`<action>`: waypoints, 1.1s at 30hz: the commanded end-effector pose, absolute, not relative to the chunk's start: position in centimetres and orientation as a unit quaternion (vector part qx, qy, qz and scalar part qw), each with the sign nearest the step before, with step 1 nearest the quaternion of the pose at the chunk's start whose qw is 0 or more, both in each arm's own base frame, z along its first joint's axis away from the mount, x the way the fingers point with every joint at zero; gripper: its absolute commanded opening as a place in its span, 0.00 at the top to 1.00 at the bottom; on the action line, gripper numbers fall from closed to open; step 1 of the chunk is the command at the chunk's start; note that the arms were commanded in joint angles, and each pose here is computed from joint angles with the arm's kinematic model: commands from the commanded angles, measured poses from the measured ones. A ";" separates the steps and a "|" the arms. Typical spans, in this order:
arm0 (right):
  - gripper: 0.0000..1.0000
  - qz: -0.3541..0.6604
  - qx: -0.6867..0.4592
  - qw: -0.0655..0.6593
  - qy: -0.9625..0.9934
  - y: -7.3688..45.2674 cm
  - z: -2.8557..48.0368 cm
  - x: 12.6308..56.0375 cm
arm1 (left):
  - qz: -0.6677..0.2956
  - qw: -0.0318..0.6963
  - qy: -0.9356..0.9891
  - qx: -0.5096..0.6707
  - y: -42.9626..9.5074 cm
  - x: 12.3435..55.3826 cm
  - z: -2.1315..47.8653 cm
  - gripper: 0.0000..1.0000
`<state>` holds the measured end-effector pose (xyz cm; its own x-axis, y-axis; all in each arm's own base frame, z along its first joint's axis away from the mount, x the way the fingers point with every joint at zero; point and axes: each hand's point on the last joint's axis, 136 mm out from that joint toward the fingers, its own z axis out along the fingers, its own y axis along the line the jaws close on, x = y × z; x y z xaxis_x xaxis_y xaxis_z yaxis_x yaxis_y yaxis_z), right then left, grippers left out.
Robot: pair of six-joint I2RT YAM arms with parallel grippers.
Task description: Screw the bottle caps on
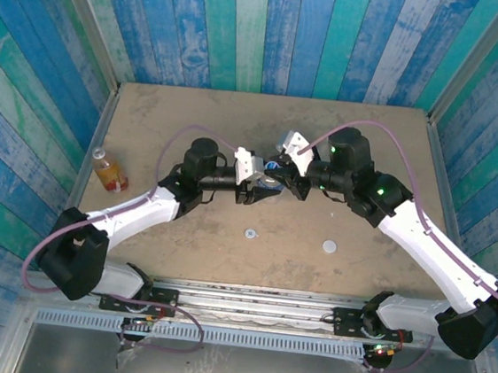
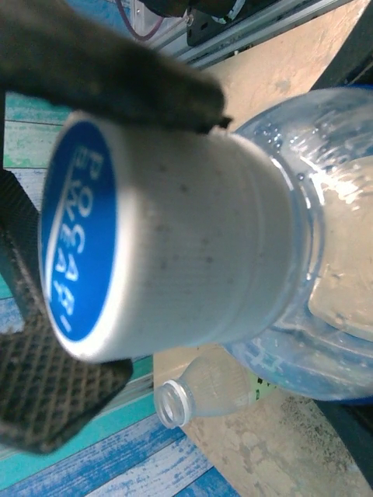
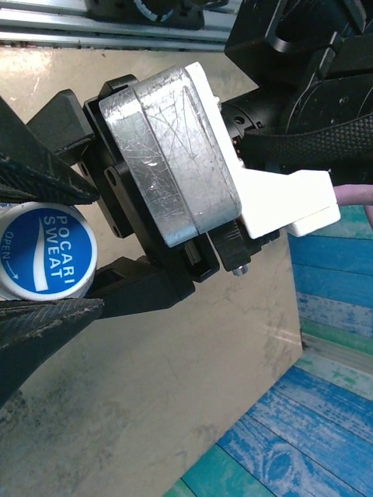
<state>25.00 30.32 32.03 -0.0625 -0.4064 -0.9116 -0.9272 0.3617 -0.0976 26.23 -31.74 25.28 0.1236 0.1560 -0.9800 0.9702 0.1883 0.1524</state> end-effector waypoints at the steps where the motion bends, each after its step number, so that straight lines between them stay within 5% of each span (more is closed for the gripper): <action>1: 0.78 0.276 -0.494 0.466 0.680 30.6 31.5 24.7 | -0.345 0.591 0.552 0.477 -30.7 27.7 27.8 0.84; 5: 0.78 0.265 -0.479 0.494 0.676 30.4 32.2 25.5 | -0.338 0.589 0.571 0.461 -30.6 28.6 27.3 0.64; 7: 0.78 0.255 -0.465 0.508 0.679 30.2 32.4 26.2 | -0.337 0.589 0.580 0.451 -30.5 29.0 26.9 0.43; 8: 0.78 0.248 -0.456 0.515 0.682 30.1 32.5 26.7 | -0.336 0.590 0.584 0.445 -30.4 29.1 26.8 0.22; 10: 0.77 0.235 -0.442 0.528 0.686 29.8 32.4 27.5 | -0.330 0.597 0.591 0.431 -29.9 29.4 26.5 0.06; 33: 0.76 0.191 -0.210 0.574 0.768 33.8 24.7 47.5 | -0.185 0.664 0.709 0.147 -17.2 29.5 20.5 0.06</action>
<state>44.86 33.52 22.82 -0.2751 -0.2164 -0.9368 -0.6082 0.7937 -0.0047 29.37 -19.00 19.66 -0.0922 0.0167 -0.9956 0.5372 0.8427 -0.0357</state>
